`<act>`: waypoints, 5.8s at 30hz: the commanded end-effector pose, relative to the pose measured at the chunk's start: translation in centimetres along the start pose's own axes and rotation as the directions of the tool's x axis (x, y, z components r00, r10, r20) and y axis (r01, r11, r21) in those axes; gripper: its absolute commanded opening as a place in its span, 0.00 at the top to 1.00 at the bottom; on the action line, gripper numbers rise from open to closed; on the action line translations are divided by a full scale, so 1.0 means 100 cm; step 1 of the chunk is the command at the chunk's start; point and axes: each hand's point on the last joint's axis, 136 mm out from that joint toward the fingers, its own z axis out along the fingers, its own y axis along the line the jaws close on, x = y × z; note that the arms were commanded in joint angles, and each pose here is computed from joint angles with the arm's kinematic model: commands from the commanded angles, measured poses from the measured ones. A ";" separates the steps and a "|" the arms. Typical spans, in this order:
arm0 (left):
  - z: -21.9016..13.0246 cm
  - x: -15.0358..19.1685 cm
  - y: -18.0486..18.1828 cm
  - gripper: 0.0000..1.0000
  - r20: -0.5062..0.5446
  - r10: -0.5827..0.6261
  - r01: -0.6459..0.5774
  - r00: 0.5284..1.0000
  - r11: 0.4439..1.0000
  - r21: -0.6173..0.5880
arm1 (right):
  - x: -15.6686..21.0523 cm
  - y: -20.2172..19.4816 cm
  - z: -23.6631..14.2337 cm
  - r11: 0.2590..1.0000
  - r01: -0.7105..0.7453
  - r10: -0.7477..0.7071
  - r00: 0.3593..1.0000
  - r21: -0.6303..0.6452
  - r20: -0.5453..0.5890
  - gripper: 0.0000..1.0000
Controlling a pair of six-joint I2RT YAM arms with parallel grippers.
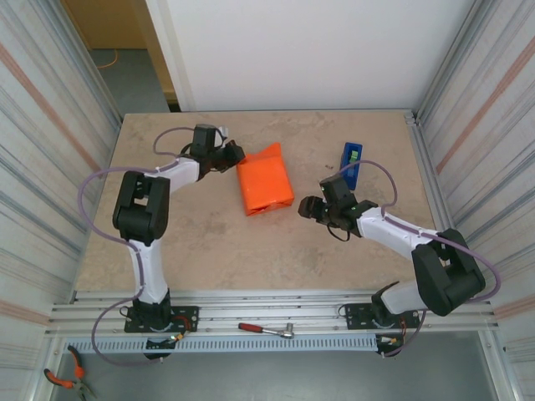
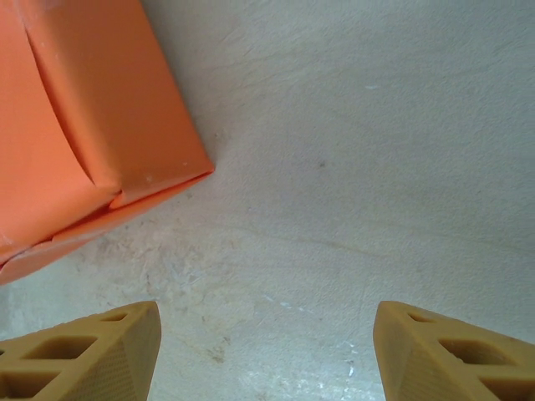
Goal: Wrap the gift box in paper
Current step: Stand up the gift box, then pick up the gift box from the center of the table, then place the gift box at the center of the table, then fold the wrapping paper for the gift box.
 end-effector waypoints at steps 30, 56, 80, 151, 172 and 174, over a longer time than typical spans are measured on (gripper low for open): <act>-0.170 0.057 -0.110 0.26 0.430 0.436 -0.545 0.790 0.821 0.169 | -0.082 0.053 -0.115 0.994 0.046 -0.034 0.993 -0.103 0.116 0.28; -0.133 0.061 -0.095 0.35 -0.194 0.390 -0.413 0.900 0.906 -0.097 | -0.081 0.101 -0.054 0.877 0.425 -0.377 0.898 0.223 -0.228 0.27; -0.135 0.052 -0.123 1.00 -0.173 0.464 -0.476 0.869 0.879 -0.032 | -0.092 0.148 -0.101 0.951 0.307 -0.305 0.947 0.012 -0.102 1.00; -0.144 0.113 -0.100 0.01 0.288 0.670 -0.657 0.685 0.738 -0.154 | 0.002 0.063 -0.097 0.951 0.211 -0.179 0.972 -0.226 0.153 0.01; -0.107 0.095 -0.062 0.01 0.196 0.738 -0.654 0.646 0.667 -0.356 | -0.045 0.108 -0.070 0.941 0.279 -0.231 0.943 -0.193 0.241 0.01; -0.107 0.096 -0.062 0.01 0.196 0.736 -0.653 0.648 0.669 -0.354 | -0.051 0.112 -0.061 0.945 0.279 -0.234 0.942 -0.172 0.242 0.01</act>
